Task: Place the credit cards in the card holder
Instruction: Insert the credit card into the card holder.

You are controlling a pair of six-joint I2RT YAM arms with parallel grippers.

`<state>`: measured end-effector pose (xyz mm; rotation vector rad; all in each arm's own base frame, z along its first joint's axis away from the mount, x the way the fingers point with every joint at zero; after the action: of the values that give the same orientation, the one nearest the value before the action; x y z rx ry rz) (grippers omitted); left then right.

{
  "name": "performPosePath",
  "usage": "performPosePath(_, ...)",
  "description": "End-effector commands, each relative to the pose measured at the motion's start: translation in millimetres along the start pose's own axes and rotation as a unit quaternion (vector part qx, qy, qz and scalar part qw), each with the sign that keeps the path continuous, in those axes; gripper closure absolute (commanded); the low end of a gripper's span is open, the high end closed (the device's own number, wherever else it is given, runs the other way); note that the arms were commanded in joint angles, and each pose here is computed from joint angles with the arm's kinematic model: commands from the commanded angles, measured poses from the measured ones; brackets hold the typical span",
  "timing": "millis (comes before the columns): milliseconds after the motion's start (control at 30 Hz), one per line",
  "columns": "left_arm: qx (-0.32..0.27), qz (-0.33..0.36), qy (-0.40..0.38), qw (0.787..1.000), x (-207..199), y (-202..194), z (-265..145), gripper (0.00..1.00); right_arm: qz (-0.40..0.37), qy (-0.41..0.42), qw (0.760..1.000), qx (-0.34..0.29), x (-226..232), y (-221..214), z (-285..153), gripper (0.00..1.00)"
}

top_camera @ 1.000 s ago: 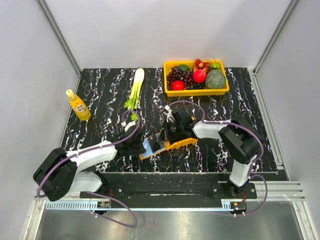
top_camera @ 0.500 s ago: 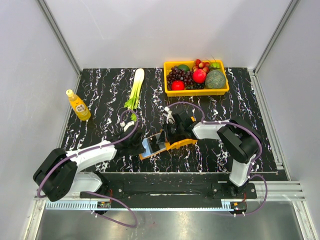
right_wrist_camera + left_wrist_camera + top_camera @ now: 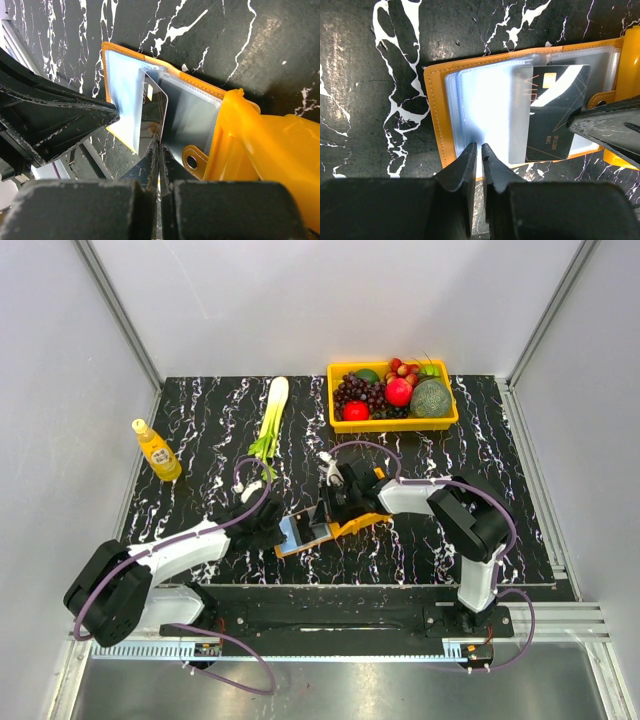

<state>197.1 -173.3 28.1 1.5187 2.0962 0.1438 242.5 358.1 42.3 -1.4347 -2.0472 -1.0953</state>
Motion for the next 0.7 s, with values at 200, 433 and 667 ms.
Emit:
performPosePath(200,0.009,0.010,0.072,0.997,39,-8,9,0.86,-0.012,-0.021,0.999,0.040,10,-18,18,1.00)
performPosePath(433,0.010,0.009,0.068,0.998,39,-8,10,0.86,-0.006,-0.021,0.999,0.038,17,-21,23,1.00)
performPosePath(667,0.011,0.007,0.064,0.998,39,-10,8,0.86,0.012,-0.017,0.999,0.036,31,-23,32,1.00)
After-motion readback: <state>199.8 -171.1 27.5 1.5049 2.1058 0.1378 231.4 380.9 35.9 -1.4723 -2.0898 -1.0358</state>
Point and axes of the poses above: each gripper's point midway between its finger pads, its own z axis out along the fingers, its own x axis along the line the jaws close on, y = z × x, the point moved 1 cm from there along -z, back along the fingers, and after that the axes turned 1 degree about z, right-handed, at the moved point
